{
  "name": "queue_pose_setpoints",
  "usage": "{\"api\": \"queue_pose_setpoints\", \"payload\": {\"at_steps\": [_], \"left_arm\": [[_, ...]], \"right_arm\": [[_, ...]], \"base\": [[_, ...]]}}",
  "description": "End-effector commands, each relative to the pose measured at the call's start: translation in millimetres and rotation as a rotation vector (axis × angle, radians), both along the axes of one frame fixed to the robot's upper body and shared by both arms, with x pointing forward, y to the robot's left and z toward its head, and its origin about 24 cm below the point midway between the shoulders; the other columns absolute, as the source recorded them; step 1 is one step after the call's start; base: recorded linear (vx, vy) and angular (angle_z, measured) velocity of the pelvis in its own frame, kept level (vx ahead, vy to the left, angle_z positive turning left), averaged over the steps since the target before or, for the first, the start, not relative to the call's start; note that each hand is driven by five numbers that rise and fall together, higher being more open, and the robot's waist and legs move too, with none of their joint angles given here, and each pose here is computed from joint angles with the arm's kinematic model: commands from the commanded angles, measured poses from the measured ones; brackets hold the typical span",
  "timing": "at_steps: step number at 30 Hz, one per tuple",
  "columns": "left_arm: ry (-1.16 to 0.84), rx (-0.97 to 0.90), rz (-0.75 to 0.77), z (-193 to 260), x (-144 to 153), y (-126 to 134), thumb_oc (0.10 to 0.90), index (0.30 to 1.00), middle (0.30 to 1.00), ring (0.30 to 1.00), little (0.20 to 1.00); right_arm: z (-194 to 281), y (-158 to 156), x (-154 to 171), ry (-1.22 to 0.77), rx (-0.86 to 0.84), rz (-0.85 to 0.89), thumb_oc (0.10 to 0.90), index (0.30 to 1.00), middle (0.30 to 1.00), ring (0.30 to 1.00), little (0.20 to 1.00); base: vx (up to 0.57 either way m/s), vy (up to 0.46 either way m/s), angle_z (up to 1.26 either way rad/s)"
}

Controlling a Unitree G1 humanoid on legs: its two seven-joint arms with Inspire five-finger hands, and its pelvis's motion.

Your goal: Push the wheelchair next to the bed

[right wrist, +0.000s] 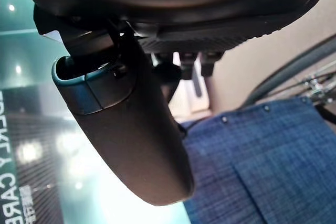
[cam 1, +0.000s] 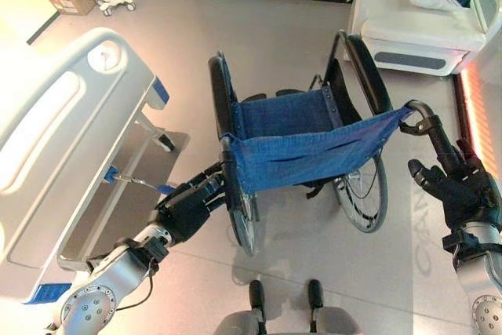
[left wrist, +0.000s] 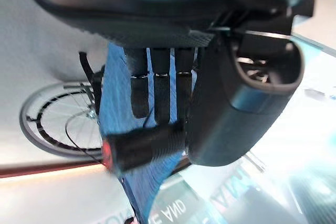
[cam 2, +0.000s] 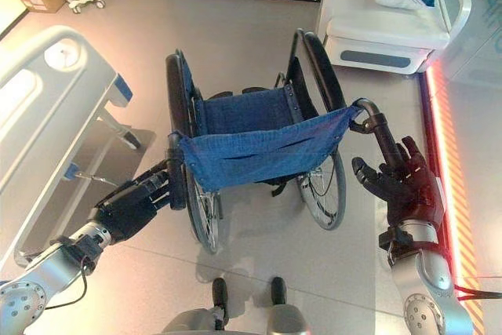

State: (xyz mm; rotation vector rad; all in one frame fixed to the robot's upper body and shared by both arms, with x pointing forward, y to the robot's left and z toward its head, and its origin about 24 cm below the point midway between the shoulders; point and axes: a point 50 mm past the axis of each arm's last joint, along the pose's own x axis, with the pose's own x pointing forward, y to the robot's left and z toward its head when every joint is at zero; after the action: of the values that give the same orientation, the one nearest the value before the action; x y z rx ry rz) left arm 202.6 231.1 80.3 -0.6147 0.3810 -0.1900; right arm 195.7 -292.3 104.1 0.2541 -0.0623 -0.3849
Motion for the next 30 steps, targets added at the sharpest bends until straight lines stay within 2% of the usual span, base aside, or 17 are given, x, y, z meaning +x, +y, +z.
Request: {"api": "queue_pose_setpoints", "payload": {"at_steps": [1,10,21,30], "left_arm": [[-0.45,-0.19,-0.335,83.2,16.4,-54.5,0.4,0.3,0.3,0.3,0.3],[-0.422,-0.195,-0.359,81.0,17.5,-59.4,0.4,0.3,0.3,0.3,0.3],[-0.461,-0.193,-0.312,97.7,24.1,-49.6,0.4,0.3,0.3,0.3,0.3],[-0.473,-0.176,-0.303,106.0,26.1,-45.2,0.4,0.3,0.3,0.3,0.3]], "right_arm": [[52.7,2.9,14.0,-0.248,-0.138,0.053,0.8,0.9,0.9,0.9,0.9],[54.8,5.1,16.6,-0.251,-0.172,0.066,0.8,0.9,0.9,0.9,0.9],[106.6,-9.9,24.4,-0.345,-0.418,0.01,0.8,0.9,0.9,0.9,0.9],[129.7,-11.8,27.1,-0.318,-0.621,-0.035,0.8,0.9,0.9,0.9,0.9]], "base": [[0.0,0.0,0.0],[0.01,-0.001,0.0],[0.0,0.0,0.0],[0.0,-0.003,0.0]]}}
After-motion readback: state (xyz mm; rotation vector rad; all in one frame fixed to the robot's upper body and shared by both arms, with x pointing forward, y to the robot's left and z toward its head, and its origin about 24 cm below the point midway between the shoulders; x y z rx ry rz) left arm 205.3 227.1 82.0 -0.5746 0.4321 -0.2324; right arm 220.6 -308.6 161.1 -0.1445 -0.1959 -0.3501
